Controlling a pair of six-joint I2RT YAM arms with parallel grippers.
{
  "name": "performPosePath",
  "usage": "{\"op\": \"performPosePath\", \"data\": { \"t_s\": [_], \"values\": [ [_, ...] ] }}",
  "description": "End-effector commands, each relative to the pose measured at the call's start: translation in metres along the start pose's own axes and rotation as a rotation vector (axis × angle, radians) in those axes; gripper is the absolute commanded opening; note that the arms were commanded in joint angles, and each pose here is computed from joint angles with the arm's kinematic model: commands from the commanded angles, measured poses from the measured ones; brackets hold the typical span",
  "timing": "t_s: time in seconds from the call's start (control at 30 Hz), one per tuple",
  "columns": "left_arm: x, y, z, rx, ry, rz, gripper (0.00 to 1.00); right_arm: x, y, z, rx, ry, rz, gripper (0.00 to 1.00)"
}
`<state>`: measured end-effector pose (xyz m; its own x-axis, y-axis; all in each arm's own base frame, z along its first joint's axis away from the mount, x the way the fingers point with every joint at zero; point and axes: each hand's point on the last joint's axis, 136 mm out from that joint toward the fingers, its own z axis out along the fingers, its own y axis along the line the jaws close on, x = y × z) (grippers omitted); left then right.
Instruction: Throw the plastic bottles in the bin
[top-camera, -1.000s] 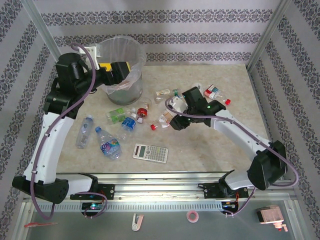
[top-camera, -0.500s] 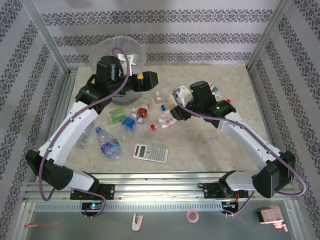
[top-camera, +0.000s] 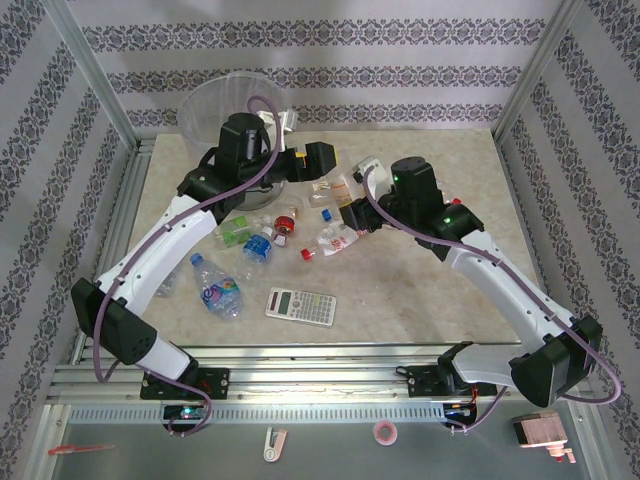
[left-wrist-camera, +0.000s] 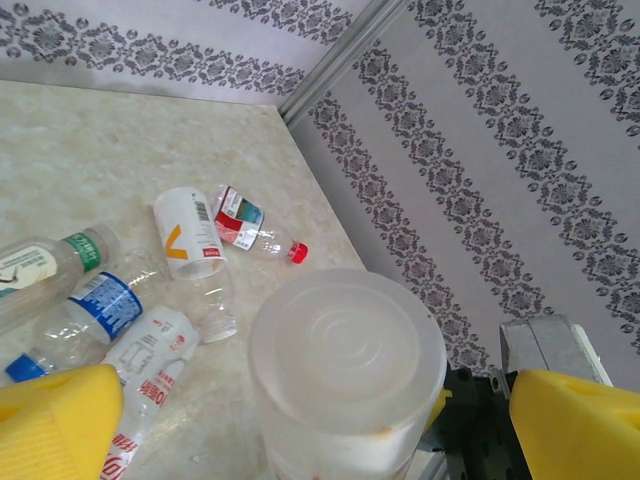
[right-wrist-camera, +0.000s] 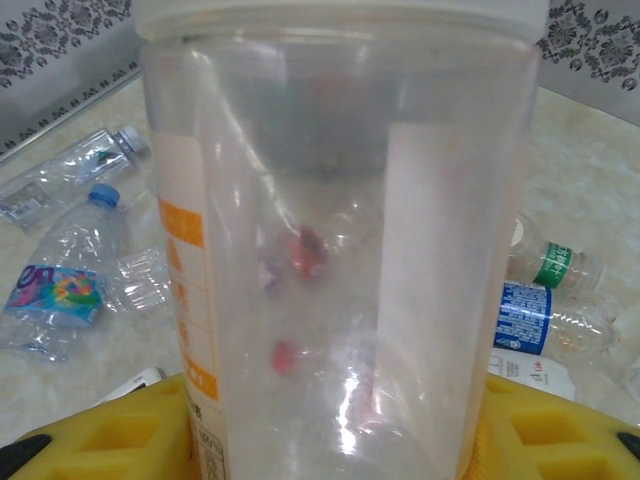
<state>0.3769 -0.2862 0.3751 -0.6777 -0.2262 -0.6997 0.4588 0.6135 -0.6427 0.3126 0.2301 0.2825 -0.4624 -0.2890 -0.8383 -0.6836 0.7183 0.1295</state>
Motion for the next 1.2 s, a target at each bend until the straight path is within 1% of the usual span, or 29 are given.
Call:
{"op": "performPosePath", "data": {
  "t_s": [0.0,0.13,0.43,0.6,0.7,0.8,0.9,1.03,1.17],
  "values": [
    [-0.001,-0.018,0.008,0.079,-0.01,-0.008,0.99,-0.019,0.008,-0.009,-0.04,-0.073,0.013,0.35],
    [0.007,-0.018,0.016,0.082,0.02,-0.017,0.97,-0.021,0.01,-0.01,-0.051,-0.079,0.02,0.35],
    [0.011,-0.019,0.024,0.09,0.047,-0.021,0.93,-0.023,0.013,-0.01,-0.071,-0.08,0.024,0.35],
    [0.014,-0.019,0.029,0.088,0.066,-0.022,0.9,-0.022,0.014,-0.007,-0.079,-0.072,0.028,0.35],
    [0.014,-0.019,0.03,0.085,0.066,-0.019,0.86,-0.022,0.015,-0.006,-0.081,-0.069,0.026,0.35],
    [0.014,-0.018,0.031,0.079,0.068,-0.016,0.8,-0.021,0.015,-0.006,-0.084,-0.066,0.021,0.35],
    [0.013,-0.018,0.03,0.078,0.07,-0.012,0.7,-0.02,0.015,-0.005,-0.082,-0.059,0.017,0.35],
    [0.014,-0.017,0.031,0.073,0.075,-0.013,0.53,-0.018,0.013,-0.004,-0.08,-0.053,0.02,0.35],
    [0.012,-0.02,0.032,0.083,0.074,-0.015,0.37,-0.016,0.011,-0.001,-0.073,-0.043,0.025,0.38]
  ]
}}
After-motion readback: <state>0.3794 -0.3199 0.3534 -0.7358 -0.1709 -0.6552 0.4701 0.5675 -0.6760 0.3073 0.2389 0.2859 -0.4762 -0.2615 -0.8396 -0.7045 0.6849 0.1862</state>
